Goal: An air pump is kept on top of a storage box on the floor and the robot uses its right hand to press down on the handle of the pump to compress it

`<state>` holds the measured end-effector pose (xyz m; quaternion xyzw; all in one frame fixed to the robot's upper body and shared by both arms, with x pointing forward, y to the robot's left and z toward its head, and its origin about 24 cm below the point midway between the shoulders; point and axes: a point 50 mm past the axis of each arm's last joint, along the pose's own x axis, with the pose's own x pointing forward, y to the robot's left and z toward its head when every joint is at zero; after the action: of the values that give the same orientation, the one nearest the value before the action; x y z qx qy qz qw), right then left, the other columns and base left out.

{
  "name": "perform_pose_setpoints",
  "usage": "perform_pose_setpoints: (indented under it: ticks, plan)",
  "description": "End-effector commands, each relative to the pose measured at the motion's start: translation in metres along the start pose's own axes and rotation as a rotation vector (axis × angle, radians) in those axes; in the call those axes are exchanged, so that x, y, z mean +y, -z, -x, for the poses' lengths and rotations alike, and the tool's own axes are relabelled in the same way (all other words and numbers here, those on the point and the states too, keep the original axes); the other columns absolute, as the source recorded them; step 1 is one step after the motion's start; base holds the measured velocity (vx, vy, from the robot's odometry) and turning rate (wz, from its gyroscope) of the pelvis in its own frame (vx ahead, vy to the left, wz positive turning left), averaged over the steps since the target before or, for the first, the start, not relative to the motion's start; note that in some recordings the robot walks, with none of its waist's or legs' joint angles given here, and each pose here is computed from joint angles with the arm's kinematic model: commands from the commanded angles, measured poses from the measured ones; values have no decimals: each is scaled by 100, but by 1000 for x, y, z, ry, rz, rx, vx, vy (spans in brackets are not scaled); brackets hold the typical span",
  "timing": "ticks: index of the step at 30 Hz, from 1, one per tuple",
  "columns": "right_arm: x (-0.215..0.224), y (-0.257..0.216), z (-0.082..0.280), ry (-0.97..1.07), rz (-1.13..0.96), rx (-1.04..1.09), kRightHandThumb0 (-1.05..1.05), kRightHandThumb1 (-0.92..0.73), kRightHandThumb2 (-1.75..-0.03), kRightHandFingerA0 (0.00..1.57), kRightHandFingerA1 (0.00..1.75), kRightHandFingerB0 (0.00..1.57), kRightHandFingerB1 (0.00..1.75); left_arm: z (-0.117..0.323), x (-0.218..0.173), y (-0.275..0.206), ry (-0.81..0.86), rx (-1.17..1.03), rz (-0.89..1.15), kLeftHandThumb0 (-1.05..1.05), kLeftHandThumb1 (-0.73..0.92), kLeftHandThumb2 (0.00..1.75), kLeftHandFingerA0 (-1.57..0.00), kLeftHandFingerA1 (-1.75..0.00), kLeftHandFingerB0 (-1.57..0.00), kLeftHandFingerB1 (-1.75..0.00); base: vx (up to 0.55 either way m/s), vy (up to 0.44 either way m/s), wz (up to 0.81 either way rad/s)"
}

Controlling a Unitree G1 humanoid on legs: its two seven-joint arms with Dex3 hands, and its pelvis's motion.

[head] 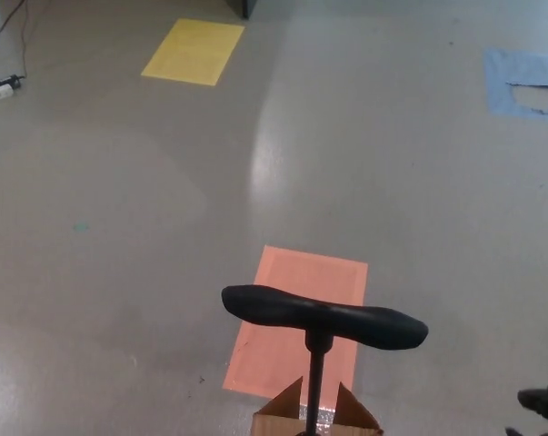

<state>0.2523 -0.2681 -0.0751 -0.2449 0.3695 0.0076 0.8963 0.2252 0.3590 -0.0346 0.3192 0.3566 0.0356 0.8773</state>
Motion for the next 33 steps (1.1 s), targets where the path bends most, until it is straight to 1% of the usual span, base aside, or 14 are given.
perform_pose_setpoints:
  ticks: [1,5,6,11,12,15,16,17,18,21,22,26,27,33]
  plan:
    - [-22,-23,3,73,-245,-210,-63,-62,-93,1,36,4,34,2,7,0,30,-32,-39,-25,59,106,-9,-51,-8,-50,0,0,0]
    - [-42,-38,14,167,-394,-432,-61,-84,-67,11,26,12,24,0,8,-11,27,-78,-29,-28,59,109,-8,-51,-7,-49,0,0,0]
    - [-47,-39,21,204,-406,-488,-67,-64,-96,5,42,1,37,-1,7,-15,25,-102,-34,-28,59,109,-8,-50,-7,-49,0,0,0]
    - [-60,-43,45,261,-495,-684,-68,-64,-97,3,42,2,35,-2,7,-36,33,-197,-61,-28,62,112,-6,-49,-6,-49,0,0,0]
    - [-65,-45,52,310,-459,-722,-36,-51,-107,0,47,0,47,-2,6,-40,32,-218,-72,-54,88,66,-22,-32,-19,-30,0,0,0]
    - [-72,-49,65,343,-445,-785,-36,-48,-106,0,48,0,48,-3,4,-47,34,-240,-85,-55,88,66,-20,-31,-19,-29,0,0,0]
    - [-79,-61,83,371,-476,-893,-78,-77,-66,19,29,17,27,-3,2,-52,42,-257,-88,-56,87,68,-17,-30,-19,-30,0,0,0]
    - [-82,-65,91,382,-488,-939,-78,-77,-66,19,29,17,27,-4,1,-54,45,-264,-90,-56,87,68,-17,-30,-19,-30,0,0,0]
    - [-87,-74,100,410,-477,-981,-77,-83,-65,20,28,17,28,-4,1,-58,47,-274,-95,-31,63,112,0,-48,0,-46,0,0,0]
    - [-102,-104,139,472,-434,-1177,-36,-49,-106,0,48,0,48,-4,-1,-66,71,-300,-122,-31,63,113,0,-48,0,-46,0,0,0]
    - [-103,-109,148,492,-414,-1212,-71,-81,-65,21,30,15,26,-3,-1,-63,76,-291,-132,-31,64,112,-1,-48,-1,-46,0,0,0]
    - [-104,-123,172,552,-359,-1310,-71,-84,-65,24,30,17,27,-2,-2,-57,89,-274,-138,-30,64,112,-1,-48,-1,-46,0,0,0]
    - [-108,-145,203,566,-322,-1449,-74,-69,-94,15,41,9,38,-2,-1,-55,86,-262,-146,-31,63,112,-1,-48,0,-46,0,0,0]
    - [-111,-196,270,494,-172,-1701,-77,-84,-65,17,29,10,26,-3,-3,-50,89,-242,-136,-31,63,112,0,-48,0,-46,0,0,0]
